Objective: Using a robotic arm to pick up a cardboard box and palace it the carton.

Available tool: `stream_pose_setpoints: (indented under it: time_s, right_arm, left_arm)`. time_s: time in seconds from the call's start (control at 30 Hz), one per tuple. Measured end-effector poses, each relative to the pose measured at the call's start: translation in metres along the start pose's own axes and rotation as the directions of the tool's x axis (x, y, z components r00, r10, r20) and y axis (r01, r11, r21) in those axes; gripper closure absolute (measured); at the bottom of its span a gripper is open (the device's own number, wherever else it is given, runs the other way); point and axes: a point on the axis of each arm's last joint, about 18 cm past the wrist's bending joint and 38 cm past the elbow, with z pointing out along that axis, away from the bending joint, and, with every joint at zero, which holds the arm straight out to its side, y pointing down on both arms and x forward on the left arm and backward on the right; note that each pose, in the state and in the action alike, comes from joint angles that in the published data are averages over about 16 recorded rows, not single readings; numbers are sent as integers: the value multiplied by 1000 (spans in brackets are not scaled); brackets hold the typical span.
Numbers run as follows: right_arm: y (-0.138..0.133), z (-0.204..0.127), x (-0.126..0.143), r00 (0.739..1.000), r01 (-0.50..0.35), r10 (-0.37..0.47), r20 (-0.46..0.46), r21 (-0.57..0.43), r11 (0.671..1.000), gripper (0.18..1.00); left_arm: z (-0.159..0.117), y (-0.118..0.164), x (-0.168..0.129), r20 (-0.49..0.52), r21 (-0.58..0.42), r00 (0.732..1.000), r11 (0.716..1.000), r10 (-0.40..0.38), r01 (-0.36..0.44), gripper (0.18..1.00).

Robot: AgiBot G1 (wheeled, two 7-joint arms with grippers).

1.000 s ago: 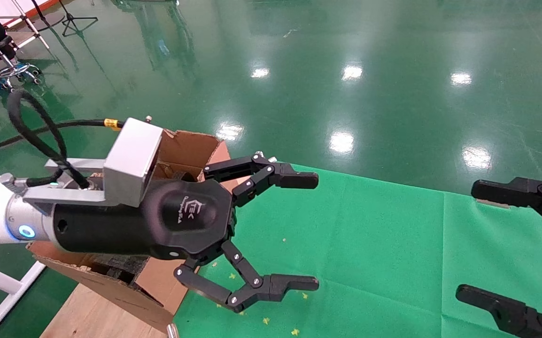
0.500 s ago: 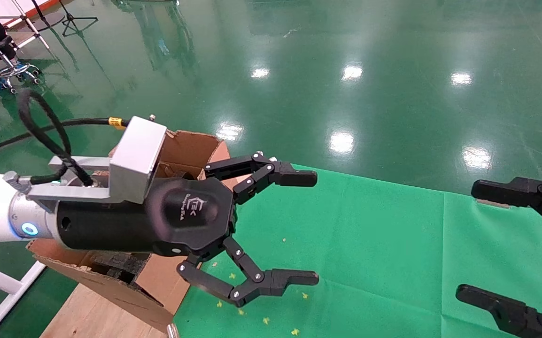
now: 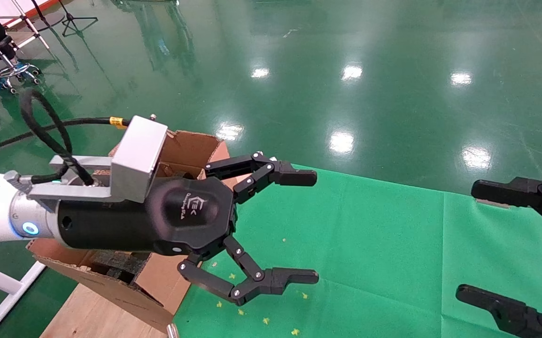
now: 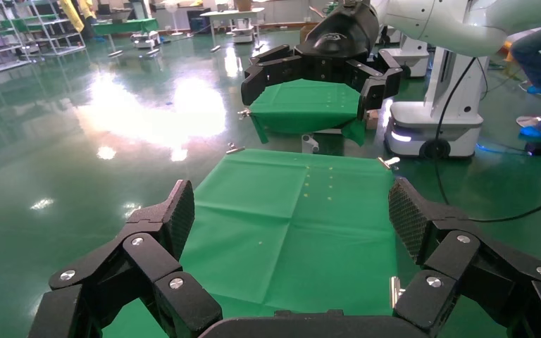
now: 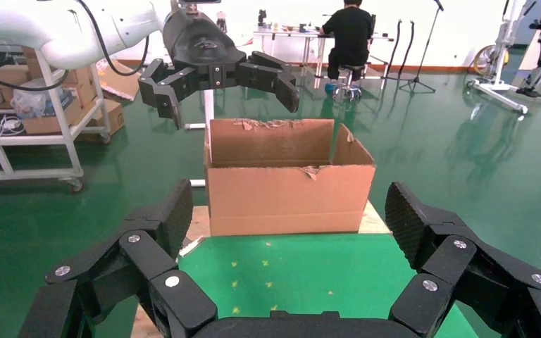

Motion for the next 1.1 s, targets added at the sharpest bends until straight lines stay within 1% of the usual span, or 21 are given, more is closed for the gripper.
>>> stream_pose_setpoints:
  time_s: [1.1]
  right_arm:
    - [0, 0, 0, 1000, 0, 0, 0, 0, 1000, 178]
  left_arm:
    - [0, 0, -1, 2, -2, 1000, 1000, -1, 1, 183]
